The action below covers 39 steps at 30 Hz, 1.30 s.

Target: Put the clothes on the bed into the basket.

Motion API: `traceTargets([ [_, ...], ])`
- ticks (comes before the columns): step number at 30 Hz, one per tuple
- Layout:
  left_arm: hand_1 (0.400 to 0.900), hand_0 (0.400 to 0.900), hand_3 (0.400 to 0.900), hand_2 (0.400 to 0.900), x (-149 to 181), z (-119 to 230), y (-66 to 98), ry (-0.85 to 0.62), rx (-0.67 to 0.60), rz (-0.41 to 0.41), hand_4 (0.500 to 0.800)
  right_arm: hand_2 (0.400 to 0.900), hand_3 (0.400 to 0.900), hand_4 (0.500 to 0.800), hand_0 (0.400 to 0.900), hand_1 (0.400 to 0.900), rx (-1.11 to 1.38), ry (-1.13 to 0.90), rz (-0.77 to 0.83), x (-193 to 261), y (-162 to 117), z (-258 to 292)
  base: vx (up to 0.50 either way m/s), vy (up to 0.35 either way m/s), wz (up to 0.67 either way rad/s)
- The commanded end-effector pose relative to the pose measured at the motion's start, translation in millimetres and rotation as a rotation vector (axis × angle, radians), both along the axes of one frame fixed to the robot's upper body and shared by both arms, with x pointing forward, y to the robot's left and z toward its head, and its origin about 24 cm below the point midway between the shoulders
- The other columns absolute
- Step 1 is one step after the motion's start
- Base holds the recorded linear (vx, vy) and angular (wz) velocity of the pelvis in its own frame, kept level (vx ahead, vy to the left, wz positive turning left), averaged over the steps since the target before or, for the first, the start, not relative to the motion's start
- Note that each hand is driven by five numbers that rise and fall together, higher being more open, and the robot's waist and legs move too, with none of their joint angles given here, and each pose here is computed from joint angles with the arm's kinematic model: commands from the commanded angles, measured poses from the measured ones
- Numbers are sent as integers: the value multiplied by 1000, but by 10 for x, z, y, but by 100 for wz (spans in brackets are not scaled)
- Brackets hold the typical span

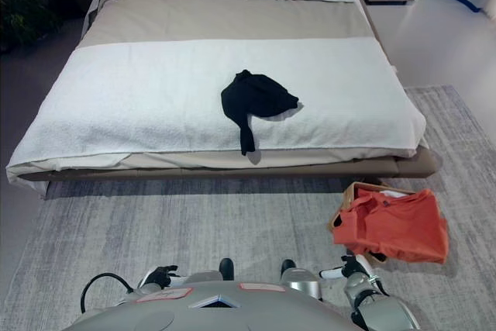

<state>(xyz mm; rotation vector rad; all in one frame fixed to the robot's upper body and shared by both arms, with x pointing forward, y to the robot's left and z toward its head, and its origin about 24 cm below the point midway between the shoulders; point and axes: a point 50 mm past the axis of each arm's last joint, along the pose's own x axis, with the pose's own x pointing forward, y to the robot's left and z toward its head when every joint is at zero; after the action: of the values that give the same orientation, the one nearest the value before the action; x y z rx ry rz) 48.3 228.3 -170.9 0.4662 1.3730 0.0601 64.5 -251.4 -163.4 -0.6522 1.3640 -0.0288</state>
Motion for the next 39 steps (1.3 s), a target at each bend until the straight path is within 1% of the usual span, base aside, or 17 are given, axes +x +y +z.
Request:
traceTargets([
  [1,900,900,900,900,126,34,97,-14,53,-3,800,900,900,800,900,900,-48,-20,-2,151,-39,37,0,0,0],
  [5,900,900,900,900,96,27,88,-4,43,10,800,900,900,800,900,900,-45,-19,-1,151,-40,37,0,0,0],
  [17,900,900,900,900,108,27,83,2,34,-10,800,900,900,800,900,900,-38,4,77,187,-18,36,4,-2,3],
  [33,900,900,900,900,138,41,128,-3,36,11,800,900,900,800,900,900,-38,-16,94,276,-20,54,4,-16,1],
  [37,900,900,900,900,213,61,162,-30,41,34,800,900,900,800,900,900,-39,-27,124,337,-11,66,-28,-93,-6],
  [39,900,900,900,900,305,82,176,-70,42,61,800,900,900,800,900,900,-47,-37,134,358,-20,74,-120,-182,9],
])
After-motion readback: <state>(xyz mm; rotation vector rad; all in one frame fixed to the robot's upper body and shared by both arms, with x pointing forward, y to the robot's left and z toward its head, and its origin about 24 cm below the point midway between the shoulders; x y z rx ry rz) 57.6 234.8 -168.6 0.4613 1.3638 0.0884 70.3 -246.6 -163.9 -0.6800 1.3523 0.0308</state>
